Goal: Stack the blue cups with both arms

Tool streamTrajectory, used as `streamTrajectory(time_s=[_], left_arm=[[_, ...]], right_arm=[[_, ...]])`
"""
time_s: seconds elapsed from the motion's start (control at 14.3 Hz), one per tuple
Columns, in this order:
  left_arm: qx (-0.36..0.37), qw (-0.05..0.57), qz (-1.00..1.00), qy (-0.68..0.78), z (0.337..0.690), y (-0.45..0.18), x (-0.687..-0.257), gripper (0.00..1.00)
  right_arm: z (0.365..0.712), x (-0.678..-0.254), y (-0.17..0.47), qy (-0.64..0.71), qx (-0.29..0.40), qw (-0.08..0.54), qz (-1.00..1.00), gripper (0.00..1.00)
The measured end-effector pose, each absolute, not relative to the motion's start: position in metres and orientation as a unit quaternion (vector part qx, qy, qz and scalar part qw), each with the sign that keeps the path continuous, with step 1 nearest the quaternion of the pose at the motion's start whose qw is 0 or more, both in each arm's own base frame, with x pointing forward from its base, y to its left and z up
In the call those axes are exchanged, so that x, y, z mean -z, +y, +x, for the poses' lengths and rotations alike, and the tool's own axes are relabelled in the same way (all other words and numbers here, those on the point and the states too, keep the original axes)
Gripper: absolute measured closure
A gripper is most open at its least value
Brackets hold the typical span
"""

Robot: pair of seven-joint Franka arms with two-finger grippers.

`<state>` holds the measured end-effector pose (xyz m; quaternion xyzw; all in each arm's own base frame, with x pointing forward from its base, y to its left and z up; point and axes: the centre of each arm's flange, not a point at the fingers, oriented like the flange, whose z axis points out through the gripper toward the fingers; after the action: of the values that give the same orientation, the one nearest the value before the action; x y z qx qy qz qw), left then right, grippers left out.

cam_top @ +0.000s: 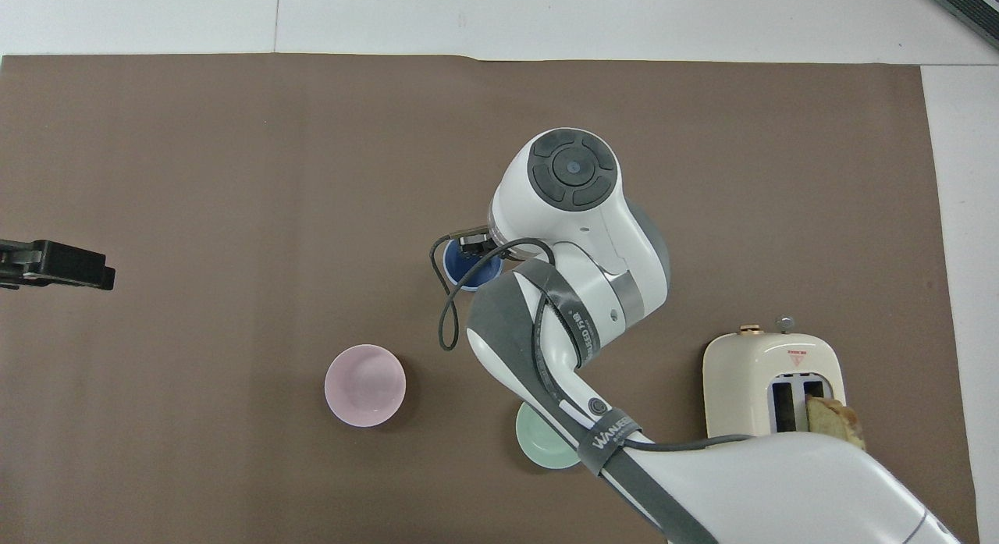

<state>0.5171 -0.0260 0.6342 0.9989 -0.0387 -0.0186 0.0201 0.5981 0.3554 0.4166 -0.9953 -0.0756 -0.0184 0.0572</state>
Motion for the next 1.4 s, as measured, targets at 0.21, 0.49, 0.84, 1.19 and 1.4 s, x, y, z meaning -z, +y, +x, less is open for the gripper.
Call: streamTrajectory(time_s=[0.21,0.49,0.84,1.19,1.4], left_arm=[[0.019,0.020,0.999,-0.039,0.517,-0.026,-0.634,0.00],[0.019,0.020,0.999,-0.039,0.517,-0.026,-0.634,0.00],[0.019,0.020,0.999,-0.039,0.517,-0.026,-0.634,0.00],[0.019,0.020,0.999,-0.039,0.517,-0.026,-0.634,0.00],[0.019,0.020,0.999,-0.039,0.517,-0.026,-0.634,0.00]], right_arm=[[0.615,-0.433,0.327,-0.054,0.028,0.056,-0.997,0.00],[0.640,-0.486,0.261,-0.011,0.053,0.056,-0.997,0.00],[0.652,-0.535,0.183,0.013,0.068,0.047,-0.996,0.00],[0.638,-0.582,0.115,0.021,0.067,0.003,-0.998,0.00],[0.619,-0.616,0.073,0.021,0.059,-0.014,-0.998,0.00]])
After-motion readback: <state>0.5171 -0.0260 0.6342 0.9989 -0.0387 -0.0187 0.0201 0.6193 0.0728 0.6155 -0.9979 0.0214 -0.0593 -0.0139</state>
